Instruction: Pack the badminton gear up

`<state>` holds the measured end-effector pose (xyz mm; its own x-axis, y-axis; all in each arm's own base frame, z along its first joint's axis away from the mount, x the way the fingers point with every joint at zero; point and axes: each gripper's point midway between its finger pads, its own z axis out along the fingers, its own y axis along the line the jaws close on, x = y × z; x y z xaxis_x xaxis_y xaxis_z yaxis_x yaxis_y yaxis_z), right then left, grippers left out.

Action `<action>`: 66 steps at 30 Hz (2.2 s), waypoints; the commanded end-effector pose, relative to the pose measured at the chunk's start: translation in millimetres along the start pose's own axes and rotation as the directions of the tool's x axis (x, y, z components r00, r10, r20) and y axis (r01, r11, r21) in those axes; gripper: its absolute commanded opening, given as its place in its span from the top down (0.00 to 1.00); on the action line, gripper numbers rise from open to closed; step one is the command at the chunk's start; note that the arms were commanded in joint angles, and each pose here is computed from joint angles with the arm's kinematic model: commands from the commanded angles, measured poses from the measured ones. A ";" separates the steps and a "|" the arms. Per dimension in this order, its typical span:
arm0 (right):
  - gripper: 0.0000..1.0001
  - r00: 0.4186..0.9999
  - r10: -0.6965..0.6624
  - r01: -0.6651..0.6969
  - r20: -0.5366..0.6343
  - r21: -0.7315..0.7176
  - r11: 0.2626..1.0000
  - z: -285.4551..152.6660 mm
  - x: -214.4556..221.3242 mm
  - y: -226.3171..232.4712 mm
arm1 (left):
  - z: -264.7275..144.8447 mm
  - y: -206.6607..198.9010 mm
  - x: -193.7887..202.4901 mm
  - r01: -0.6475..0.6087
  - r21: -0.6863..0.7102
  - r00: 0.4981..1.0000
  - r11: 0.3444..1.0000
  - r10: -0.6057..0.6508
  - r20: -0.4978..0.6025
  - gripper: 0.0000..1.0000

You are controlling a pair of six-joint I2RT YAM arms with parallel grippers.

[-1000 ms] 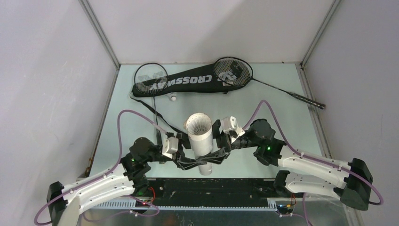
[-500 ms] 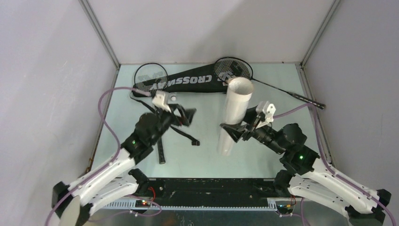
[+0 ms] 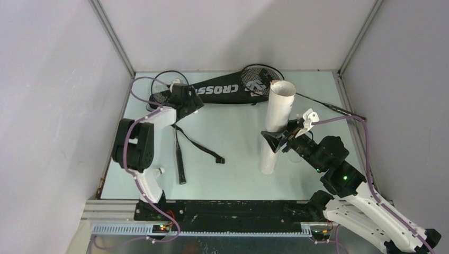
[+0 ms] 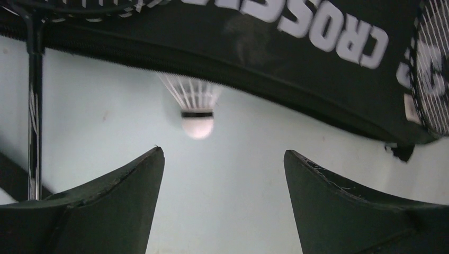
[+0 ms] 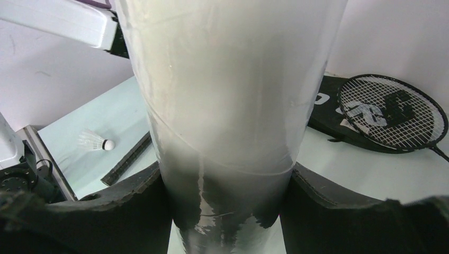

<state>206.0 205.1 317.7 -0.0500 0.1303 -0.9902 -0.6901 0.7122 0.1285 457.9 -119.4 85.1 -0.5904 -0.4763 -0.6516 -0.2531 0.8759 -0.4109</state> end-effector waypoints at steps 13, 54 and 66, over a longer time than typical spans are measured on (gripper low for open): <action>0.41 0.994 0.001 -0.008 0.108 0.069 0.998 -12.1 -39.3 -12.5 | 70.2 -9.3 13.9 0.260 0.066 0.953 0.963 -0.244 -0.180 0.49; 0.44 0.996 -0.077 0.056 -0.052 -0.328 0.943 20.4 9.8 49.8 | -397.8 -197.0 -66.6 -0.510 0.715 0.793 0.478 -0.060 0.606 0.82; 0.45 0.996 -0.007 0.046 0.091 -0.437 0.898 36.5 -22.2 86.8 | -439.7 -252.1 -46.1 -0.572 0.759 0.787 0.312 -0.052 0.614 0.79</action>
<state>178.7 283.4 279.9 -0.1099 -0.0089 -0.9939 -0.9165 0.3879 0.0978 210.8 -274.8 500.2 -0.0125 -0.5008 -0.8655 0.8353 0.4705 -0.2843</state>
